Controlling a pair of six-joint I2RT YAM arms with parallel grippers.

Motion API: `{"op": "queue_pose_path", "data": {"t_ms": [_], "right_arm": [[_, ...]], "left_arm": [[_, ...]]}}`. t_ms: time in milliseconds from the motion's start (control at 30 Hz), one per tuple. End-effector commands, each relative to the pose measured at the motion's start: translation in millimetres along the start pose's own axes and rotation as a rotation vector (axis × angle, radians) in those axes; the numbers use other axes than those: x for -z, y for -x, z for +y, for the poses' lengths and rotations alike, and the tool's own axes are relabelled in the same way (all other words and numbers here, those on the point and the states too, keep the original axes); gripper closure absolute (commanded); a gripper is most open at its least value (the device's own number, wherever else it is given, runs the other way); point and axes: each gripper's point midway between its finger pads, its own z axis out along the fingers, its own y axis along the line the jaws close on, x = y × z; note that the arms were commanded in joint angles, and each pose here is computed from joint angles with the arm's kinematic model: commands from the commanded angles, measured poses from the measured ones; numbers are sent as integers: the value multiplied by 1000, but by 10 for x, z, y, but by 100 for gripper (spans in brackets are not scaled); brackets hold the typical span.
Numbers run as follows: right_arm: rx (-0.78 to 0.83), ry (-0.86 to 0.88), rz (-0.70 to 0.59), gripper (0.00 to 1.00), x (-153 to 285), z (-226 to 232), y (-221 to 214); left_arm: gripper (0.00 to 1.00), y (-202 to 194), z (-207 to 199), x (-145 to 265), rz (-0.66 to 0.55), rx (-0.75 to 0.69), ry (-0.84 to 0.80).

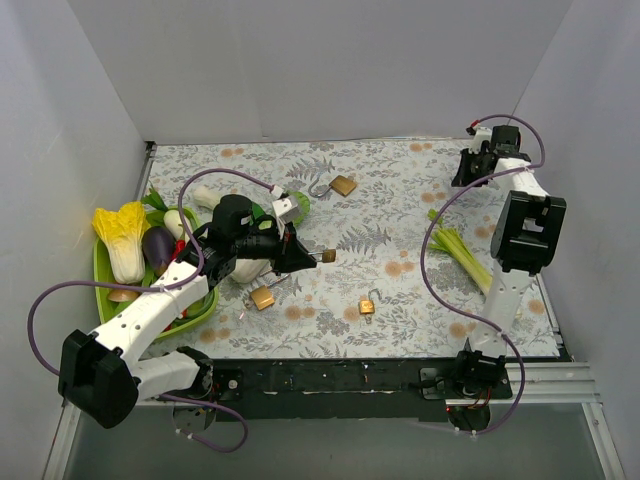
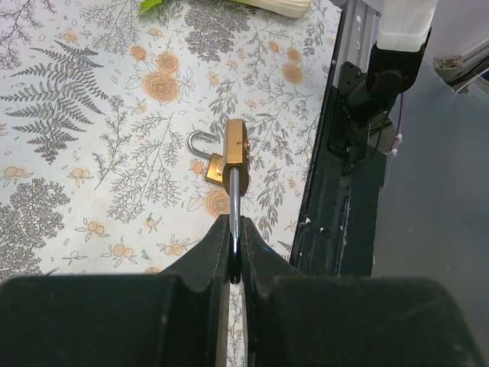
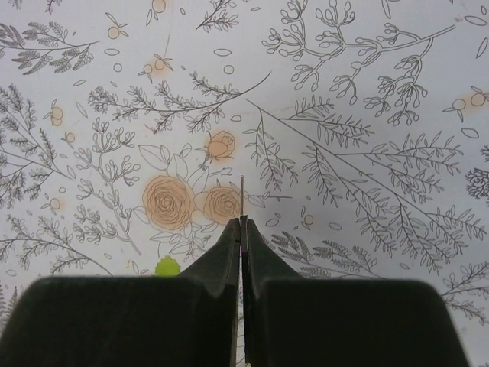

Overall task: Lock with the key
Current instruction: Place the key at the center of the board.

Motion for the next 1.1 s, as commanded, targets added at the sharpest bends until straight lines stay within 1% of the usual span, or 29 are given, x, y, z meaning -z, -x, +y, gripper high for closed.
{"op": "queue_pose_path", "data": {"t_ms": [0,433,500,533,600,667,733,833,933,1000,1033,1067], "right_arm": [[10,-1,-66,99,-119,-95,206],[-40,-8,-44,99,-288,-171,86],[-51,-14,-37,97,-290,-199,54],[-55,-18,-39,92,-285,-212,60],[-60,-31,-39,87,-266,-251,58],[-62,-52,-32,68,-248,-279,47],[-57,-66,-37,56,-188,-299,80],[-24,-72,-63,49,-25,-297,231],[57,-31,-103,48,210,-155,462],[121,37,-147,46,472,69,659],[179,61,-164,41,557,194,720],[210,90,-157,34,619,296,672]], "left_arm": [[100,152,-39,33,-45,-40,-1],[100,13,-57,40,-10,-8,-10],[100,11,-63,48,-9,-9,-9],[100,6,-62,54,-8,-7,-7],[100,3,-69,57,-5,-5,-7],[100,0,-73,68,2,7,-4],[100,-21,-90,68,19,29,-9],[100,-22,-142,96,28,60,-20],[100,-6,-201,129,42,89,-31],[100,34,-238,133,49,125,-42],[100,-25,-232,114,80,167,-46],[100,-29,-244,110,91,190,-52]]}}
